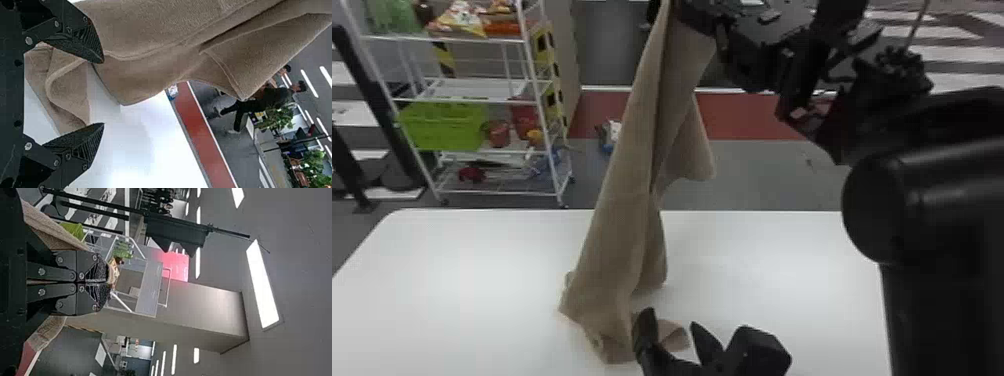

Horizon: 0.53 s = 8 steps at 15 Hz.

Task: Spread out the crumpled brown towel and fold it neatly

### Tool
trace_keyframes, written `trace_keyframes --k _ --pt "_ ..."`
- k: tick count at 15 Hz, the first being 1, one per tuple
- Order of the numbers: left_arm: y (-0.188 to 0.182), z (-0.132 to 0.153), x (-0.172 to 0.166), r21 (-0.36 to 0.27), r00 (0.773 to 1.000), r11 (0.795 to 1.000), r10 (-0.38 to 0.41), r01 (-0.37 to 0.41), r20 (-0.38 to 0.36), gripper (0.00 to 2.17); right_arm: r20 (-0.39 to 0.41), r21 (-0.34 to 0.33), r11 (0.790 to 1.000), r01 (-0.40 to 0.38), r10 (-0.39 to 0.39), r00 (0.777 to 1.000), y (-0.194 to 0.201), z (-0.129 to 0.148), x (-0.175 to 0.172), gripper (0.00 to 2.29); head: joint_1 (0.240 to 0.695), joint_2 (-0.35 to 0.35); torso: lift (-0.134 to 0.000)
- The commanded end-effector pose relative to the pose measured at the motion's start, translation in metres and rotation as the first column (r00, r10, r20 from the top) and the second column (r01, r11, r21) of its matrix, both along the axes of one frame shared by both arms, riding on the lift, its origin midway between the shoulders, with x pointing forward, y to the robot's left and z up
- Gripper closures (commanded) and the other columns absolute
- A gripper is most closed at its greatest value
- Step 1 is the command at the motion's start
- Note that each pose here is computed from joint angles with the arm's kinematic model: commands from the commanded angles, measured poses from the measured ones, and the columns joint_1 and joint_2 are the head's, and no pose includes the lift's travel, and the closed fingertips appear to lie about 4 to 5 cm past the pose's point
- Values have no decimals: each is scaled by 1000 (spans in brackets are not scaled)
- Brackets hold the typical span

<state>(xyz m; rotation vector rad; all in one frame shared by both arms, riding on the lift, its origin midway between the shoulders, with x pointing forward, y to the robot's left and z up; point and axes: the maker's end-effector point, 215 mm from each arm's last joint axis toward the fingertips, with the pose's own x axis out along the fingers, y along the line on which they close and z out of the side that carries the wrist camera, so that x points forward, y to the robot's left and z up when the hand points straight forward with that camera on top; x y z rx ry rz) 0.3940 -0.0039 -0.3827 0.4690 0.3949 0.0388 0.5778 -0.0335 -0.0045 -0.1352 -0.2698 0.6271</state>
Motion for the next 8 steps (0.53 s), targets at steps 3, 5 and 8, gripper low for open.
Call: trace_keyframes --k 3,5,8 --pt "22 -1 30 81 994 994 68 -74 80 377 -1 5 1000 -6 6 1000 2 -2 -5 1501 596 -39 -122" --pt "45 -3 41 96 990 988 116 -123 83 377 1 10 1000 -15 15 1000 3 0 -10 1501 590 -27 -122" --pt "62 -20 46 123 989 982 139 -145 57 437 5 11 1000 -21 21 1000 5 2 -13 1501 585 10 -122"
